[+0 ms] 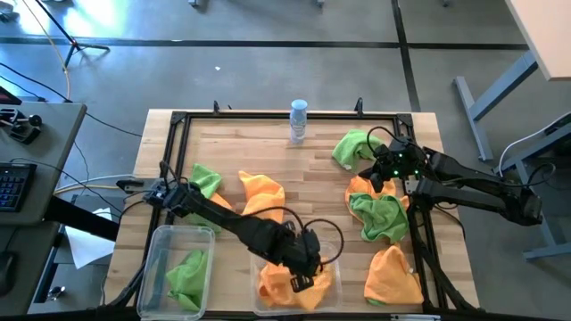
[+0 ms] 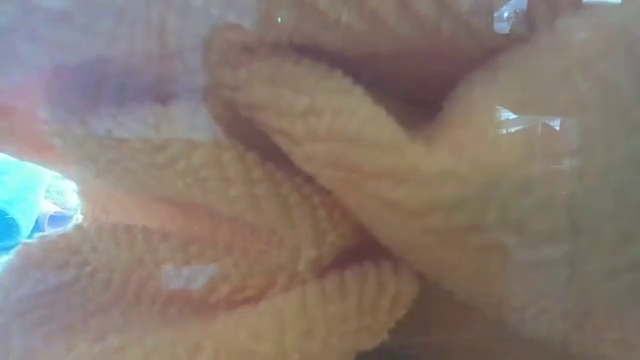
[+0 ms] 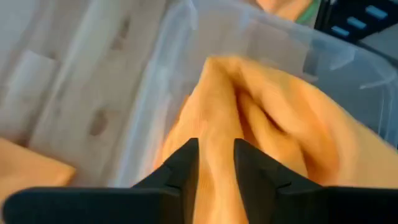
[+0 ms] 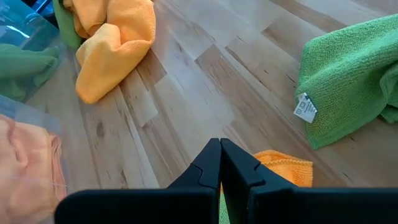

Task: Sort microfiber towel by color & place in baskets
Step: Put the orange microfiber towel into the right transparent bin, then put the green microfiber towel into the left transparent bin

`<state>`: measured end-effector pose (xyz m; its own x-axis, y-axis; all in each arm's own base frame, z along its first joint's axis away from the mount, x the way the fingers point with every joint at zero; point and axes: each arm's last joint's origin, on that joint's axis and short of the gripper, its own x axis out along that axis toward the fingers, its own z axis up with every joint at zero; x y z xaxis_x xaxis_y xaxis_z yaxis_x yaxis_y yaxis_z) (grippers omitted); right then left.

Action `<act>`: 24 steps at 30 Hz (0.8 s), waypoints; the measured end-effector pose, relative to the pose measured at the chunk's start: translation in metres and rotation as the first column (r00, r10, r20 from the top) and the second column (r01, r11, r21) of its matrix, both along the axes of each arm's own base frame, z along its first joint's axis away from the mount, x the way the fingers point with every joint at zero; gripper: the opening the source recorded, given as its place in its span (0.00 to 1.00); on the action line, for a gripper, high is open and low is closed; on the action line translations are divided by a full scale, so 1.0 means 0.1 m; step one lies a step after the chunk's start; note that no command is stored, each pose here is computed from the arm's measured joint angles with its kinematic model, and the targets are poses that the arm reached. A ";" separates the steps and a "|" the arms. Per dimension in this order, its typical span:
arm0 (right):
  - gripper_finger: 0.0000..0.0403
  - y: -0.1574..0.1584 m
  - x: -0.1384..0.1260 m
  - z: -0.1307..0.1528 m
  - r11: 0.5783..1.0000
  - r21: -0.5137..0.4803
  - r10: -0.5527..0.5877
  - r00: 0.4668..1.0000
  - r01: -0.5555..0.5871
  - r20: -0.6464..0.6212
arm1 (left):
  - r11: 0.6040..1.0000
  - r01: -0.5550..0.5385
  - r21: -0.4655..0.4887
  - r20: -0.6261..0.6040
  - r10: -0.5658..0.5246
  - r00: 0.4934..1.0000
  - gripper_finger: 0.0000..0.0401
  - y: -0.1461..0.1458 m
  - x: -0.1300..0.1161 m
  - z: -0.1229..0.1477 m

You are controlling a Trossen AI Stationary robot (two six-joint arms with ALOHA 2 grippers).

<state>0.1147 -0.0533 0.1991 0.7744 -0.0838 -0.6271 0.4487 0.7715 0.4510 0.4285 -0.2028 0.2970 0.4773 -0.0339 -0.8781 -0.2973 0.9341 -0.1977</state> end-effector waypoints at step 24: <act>0.00 0.00 0.01 0.01 1.000 -0.002 -0.002 1.000 0.002 0.011 | 0.947 -0.144 0.286 0.044 0.138 0.990 0.22 0.61 -0.65 0.84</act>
